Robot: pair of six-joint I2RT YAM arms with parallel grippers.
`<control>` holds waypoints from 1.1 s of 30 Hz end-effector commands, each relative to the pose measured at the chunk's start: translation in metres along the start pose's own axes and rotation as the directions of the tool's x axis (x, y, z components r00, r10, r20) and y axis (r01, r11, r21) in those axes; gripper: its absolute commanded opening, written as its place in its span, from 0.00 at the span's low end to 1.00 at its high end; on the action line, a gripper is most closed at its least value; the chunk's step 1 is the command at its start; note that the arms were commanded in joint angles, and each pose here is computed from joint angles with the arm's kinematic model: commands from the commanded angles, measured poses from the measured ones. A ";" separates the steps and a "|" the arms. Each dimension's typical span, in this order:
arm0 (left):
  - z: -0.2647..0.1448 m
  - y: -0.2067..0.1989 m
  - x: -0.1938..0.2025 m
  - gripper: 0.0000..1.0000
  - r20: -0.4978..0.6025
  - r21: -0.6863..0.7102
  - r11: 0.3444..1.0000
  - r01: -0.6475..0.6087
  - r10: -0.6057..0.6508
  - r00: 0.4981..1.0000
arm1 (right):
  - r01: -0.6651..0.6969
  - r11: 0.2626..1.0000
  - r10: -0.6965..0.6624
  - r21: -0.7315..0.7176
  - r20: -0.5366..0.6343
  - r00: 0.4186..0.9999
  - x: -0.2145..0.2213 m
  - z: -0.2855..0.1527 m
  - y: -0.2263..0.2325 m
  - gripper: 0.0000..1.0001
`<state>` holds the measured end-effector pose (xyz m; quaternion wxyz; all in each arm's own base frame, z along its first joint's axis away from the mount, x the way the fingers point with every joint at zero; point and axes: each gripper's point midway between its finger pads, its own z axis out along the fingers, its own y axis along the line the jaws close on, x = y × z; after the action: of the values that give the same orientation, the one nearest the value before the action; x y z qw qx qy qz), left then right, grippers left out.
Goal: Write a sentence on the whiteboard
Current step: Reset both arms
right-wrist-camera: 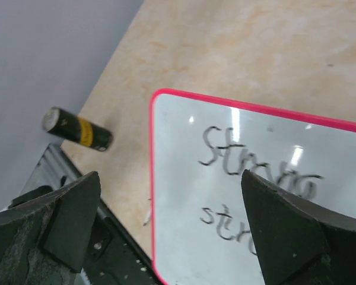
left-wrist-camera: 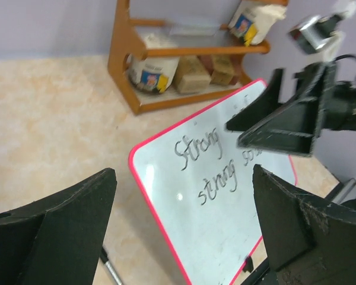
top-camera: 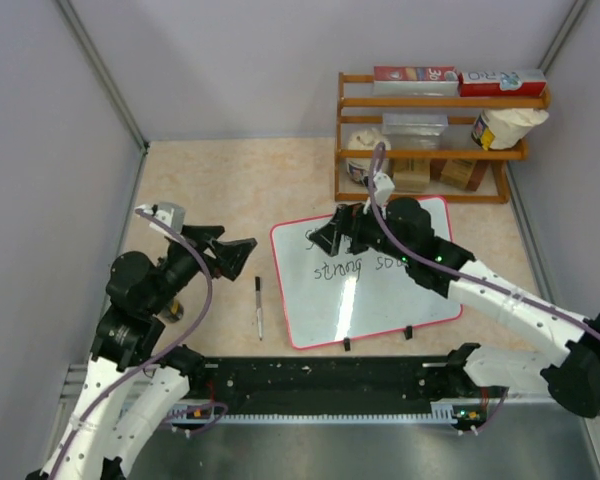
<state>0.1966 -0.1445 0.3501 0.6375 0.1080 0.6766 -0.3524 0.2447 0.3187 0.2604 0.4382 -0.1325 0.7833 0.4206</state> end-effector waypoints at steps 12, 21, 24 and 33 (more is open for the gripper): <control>0.006 0.126 0.078 0.99 -0.066 -0.571 0.815 0.093 -0.158 0.985 | -0.013 0.827 -0.159 0.562 0.256 0.954 -0.034 -0.127 -0.136 0.99; 0.014 0.134 0.090 0.99 -0.035 -0.570 0.814 0.111 -0.159 0.987 | -0.055 0.768 -0.206 0.638 0.327 0.922 -0.040 -0.160 -0.150 0.99; 0.013 0.140 0.089 0.99 -0.032 -0.589 0.802 0.100 -0.147 0.989 | -0.072 0.735 -0.216 0.674 0.333 0.918 -0.038 -0.166 -0.159 0.99; 0.015 0.147 0.083 0.99 -0.004 -0.613 0.785 0.092 -0.120 0.993 | -0.081 0.552 -0.325 0.830 0.304 0.896 -0.033 -0.197 -0.194 0.99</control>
<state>0.2732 -0.0761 0.2069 0.5717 -0.1229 0.7974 -0.1486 0.2604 0.0745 0.2306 0.6150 0.1002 0.7787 0.0733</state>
